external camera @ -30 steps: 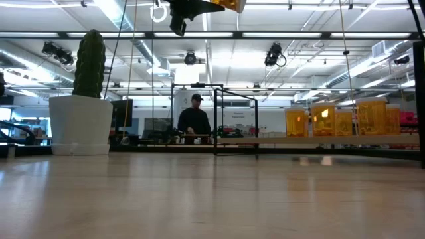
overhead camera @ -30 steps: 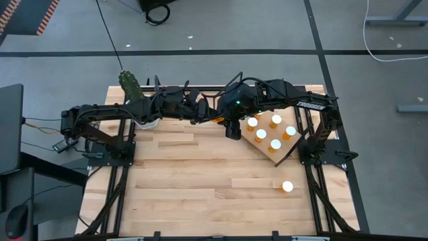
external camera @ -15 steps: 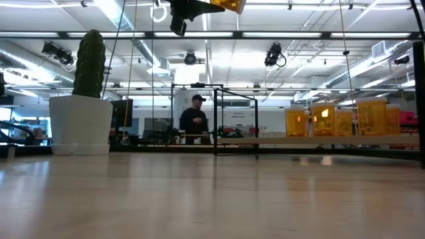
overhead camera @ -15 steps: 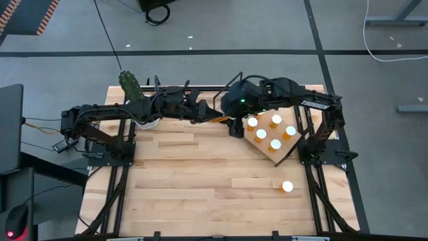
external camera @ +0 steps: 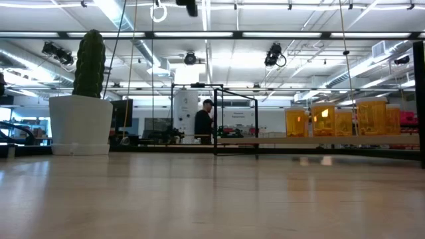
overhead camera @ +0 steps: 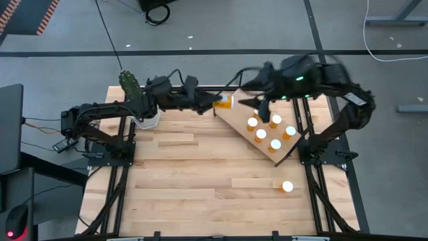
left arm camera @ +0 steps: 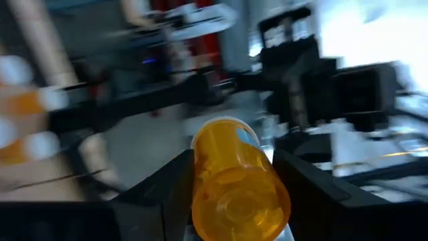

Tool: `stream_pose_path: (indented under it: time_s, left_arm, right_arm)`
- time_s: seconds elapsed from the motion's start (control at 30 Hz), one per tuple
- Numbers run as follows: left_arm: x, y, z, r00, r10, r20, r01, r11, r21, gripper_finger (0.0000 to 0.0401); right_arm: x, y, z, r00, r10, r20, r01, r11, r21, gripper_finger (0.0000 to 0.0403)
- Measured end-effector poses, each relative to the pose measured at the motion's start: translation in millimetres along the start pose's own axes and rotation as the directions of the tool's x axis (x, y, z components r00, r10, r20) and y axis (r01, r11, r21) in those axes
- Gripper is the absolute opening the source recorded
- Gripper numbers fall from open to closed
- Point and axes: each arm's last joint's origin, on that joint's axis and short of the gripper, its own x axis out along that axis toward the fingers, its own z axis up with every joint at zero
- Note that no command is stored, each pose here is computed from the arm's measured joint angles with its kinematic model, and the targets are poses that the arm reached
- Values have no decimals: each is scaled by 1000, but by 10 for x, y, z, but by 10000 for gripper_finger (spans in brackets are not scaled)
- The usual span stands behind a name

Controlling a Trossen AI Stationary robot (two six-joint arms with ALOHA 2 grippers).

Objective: Pick and place medicine bottles onto shelf by color
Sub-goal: Put the orange pill bottle to the left on the shelf

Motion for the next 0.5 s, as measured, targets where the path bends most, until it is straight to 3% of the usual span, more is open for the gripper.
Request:
stream_pose_path:
  time_s: [0.2,0.33,0.5]
  left_arm:
    - [-37,-199,87,977,-207,48,209,977,-49,200]
    - [-61,-287,99,953,-296,64,300,951,-69,204]
    - [-68,-305,104,947,-313,78,318,945,-71,198]
  right_arm:
    - [-290,-22,227,958,23,286,-10,999,-44,266]
    - [-223,3,289,943,52,329,-23,995,-92,271]
    - [86,57,288,959,72,273,-47,994,-100,305]
